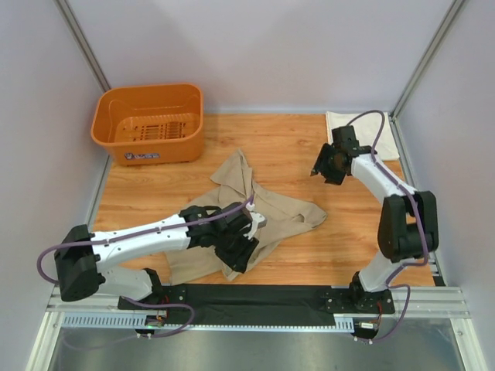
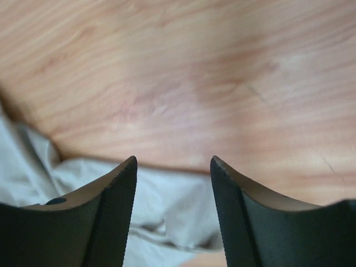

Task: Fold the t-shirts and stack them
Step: Flatten the tshirt out

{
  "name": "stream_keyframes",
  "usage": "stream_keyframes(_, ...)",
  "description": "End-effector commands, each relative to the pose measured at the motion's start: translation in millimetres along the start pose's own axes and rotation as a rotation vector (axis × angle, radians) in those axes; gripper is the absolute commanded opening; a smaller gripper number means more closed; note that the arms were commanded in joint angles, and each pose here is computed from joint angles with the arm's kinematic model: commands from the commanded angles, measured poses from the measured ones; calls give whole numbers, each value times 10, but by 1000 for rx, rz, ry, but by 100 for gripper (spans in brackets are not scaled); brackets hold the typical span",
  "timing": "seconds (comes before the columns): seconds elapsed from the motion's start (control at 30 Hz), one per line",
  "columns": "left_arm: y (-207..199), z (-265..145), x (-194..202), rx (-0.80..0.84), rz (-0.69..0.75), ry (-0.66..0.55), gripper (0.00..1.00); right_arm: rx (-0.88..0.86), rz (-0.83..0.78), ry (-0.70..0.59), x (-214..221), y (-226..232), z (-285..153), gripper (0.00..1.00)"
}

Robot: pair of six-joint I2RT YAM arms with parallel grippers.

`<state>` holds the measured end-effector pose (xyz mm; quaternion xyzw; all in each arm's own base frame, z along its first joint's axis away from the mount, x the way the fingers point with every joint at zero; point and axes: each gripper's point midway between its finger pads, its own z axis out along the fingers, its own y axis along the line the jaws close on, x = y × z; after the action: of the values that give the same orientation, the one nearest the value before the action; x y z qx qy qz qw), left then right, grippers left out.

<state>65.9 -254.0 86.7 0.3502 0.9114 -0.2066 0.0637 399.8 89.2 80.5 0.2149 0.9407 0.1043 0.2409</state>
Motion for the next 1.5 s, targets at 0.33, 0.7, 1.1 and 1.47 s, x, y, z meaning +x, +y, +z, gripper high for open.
stream_keyframes(0.33,880,-515,-1254,-96,-331,-374,41,-377,-274,314,1517,993,-590,70)
stream_keyframes(0.7,1377,315,-1424,-32,-515,-194,46,-187,-370,427,1983,928,-265,61)
stream_keyframes(1.1,1720,605,-1392,-64,-654,-114,45,-124,-385,385,1943,627,-597,0)
stream_keyframes(1.47,1778,188,-1695,-106,-593,-191,45,-190,-230,467,2766,-481,-1707,36)
